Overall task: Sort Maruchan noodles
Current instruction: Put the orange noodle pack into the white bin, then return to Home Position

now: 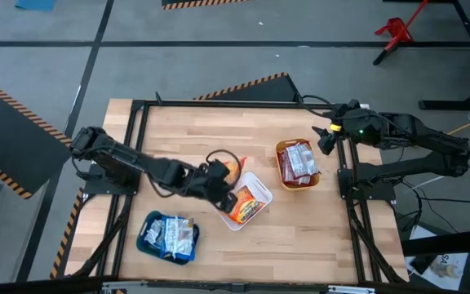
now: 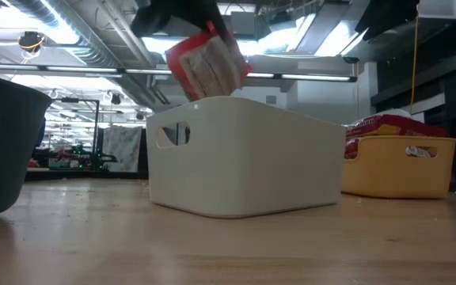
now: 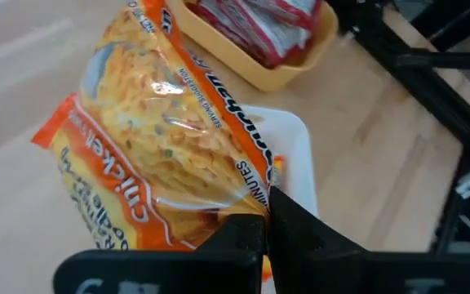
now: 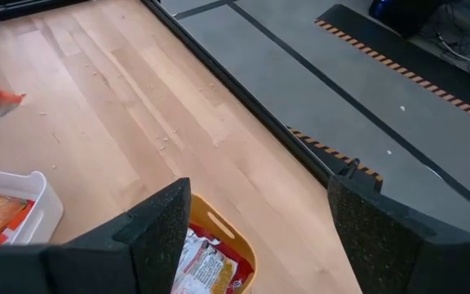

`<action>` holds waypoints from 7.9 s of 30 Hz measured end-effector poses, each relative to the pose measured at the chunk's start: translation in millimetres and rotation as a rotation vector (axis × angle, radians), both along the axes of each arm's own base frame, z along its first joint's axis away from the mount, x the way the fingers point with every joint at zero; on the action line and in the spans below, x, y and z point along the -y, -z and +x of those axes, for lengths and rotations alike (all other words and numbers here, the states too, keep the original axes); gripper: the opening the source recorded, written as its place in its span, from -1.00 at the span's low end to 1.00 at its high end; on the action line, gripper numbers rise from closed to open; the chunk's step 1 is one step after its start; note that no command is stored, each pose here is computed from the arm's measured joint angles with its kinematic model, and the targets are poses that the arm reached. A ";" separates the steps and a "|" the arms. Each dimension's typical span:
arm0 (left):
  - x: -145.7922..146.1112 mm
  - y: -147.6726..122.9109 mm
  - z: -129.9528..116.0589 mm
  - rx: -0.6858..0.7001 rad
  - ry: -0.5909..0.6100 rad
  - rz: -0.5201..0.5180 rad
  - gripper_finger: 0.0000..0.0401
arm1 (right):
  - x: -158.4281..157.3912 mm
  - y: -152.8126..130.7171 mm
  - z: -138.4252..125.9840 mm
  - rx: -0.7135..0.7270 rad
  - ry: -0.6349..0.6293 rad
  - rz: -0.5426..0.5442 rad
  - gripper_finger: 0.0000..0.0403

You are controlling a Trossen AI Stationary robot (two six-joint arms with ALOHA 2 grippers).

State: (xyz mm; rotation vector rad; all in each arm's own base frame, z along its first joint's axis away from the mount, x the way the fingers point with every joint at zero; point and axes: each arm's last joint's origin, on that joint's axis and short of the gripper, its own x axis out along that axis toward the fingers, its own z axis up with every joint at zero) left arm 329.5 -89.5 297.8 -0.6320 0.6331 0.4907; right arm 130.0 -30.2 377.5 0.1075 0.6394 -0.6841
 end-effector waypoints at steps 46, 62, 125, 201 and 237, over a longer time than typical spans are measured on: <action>51.7 89.2 39.4 -0.205 0.403 0.040 -0.47 | -1.0 30.1 7.5 -0.094 -0.059 0.055 0.38; 43.2 3.2 13.3 0.082 0.473 -0.093 -0.46 | -1.2 10.4 27.6 0.189 -0.236 -0.060 0.38; -89.0 73.4 -252.0 0.757 0.140 0.350 -0.46 | -6.3 121.4 -75.1 0.753 -0.032 0.020 0.38; -82.9 127.4 -233.0 0.742 0.265 0.301 -0.46 | -25.4 209.8 -31.2 0.780 -0.430 0.178 0.38; -82.9 127.4 -233.0 0.742 0.265 0.301 -0.46 | -25.4 209.8 -31.2 0.780 -0.430 0.178 0.38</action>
